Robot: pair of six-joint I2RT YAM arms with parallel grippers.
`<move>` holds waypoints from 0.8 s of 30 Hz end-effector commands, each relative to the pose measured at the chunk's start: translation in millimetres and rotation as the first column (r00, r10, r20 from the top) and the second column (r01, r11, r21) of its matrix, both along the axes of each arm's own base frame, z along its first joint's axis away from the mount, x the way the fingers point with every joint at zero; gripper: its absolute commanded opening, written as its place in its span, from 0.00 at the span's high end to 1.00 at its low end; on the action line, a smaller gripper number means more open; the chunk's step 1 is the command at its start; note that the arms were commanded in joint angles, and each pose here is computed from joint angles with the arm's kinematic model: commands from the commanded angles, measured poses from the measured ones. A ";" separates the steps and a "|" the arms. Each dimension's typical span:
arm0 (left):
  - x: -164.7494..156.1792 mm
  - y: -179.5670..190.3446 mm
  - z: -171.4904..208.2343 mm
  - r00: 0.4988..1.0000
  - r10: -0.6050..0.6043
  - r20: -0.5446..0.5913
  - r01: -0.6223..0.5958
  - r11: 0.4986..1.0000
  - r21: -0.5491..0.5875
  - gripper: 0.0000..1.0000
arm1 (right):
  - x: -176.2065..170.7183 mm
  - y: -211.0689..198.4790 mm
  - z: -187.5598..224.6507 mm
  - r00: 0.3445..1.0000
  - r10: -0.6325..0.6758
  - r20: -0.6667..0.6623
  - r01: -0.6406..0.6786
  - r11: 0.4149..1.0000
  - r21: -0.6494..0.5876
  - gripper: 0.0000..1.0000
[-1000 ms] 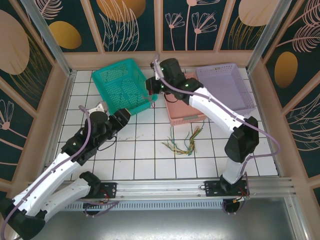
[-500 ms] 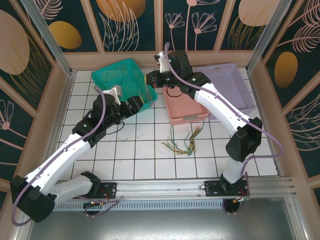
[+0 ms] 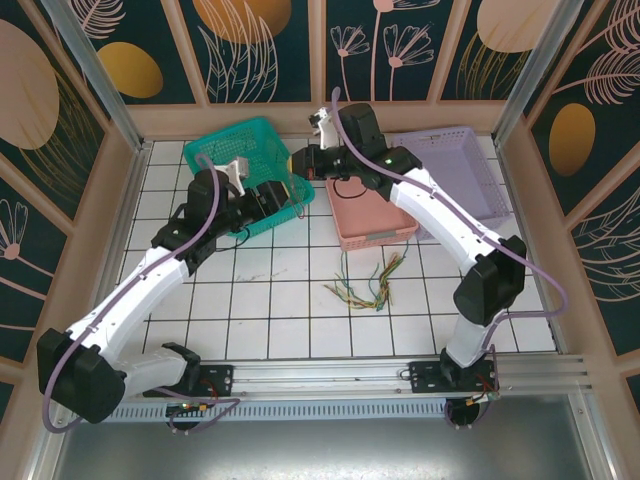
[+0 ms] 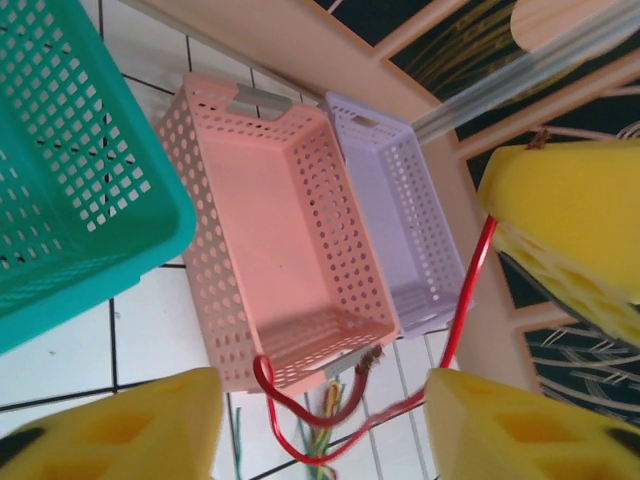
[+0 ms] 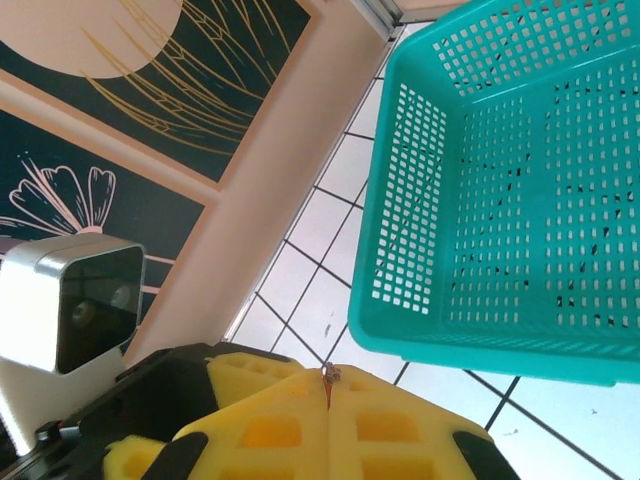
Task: Untangle the cables
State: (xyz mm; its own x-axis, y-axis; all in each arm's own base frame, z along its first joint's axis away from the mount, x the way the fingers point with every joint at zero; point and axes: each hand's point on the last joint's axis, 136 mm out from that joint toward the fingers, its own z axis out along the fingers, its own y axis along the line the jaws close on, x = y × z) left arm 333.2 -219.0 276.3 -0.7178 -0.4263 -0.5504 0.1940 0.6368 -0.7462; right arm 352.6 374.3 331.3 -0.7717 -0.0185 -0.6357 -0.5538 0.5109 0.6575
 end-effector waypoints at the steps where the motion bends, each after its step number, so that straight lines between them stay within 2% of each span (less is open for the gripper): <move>1: 6.6 -3.2 8.0 1.000 -0.008 0.024 0.008 1.000 -0.004 0.57 | -11.1 -6.2 31.2 0.999 0.008 0.038 -0.011 0.998 0.070 1.00; 6: 15.1 -6.9 9.8 1.000 0.009 0.021 -0.008 0.999 -0.042 0.66 | -14.5 -7.8 32.1 0.999 0.011 0.033 -0.014 0.997 0.081 1.00; 10: 21.1 2.1 8.3 0.996 0.086 0.002 -0.086 0.995 -0.053 1.00 | -13.5 -14.1 34.2 0.999 -0.015 0.048 0.011 0.997 0.078 1.00; 12: 23.2 15.1 4.0 0.986 0.162 -0.038 -0.164 0.986 -0.044 1.00 | -10.5 -25.7 37.1 0.996 -0.062 0.063 0.056 0.994 0.094 1.00; 14: 22.8 32.3 -3.6 0.962 0.249 -0.114 -0.255 0.966 -0.046 1.00 | -4.1 -50.2 47.4 0.985 -0.152 0.084 0.136 0.977 0.167 1.00; 16: 18.2 48.4 -12.1 0.919 0.341 -0.200 -0.360 0.930 -0.068 1.00 | -3.5 -76.5 62.1 0.961 -0.252 0.109 0.217 0.940 0.263 1.00; 18: 12.5 55.6 -14.7 0.881 0.387 -0.273 -0.434 0.891 -0.138 1.00 | -0.4 -114.8 85.9 0.913 -0.378 0.154 0.293 0.869 0.398 1.00; 20: 4.9 61.9 -28.1 0.836 0.415 -0.360 -0.506 0.836 -0.213 1.00 | -11.0 -142.4 111.3 0.863 -0.461 0.205 0.292 0.787 0.543 1.00; 24: -3.1 68.2 -38.0 0.756 0.413 -0.508 -0.623 0.691 -0.366 1.00 | -18.6 -157.9 123.2 0.842 -0.498 0.207 0.272 0.724 0.634 1.00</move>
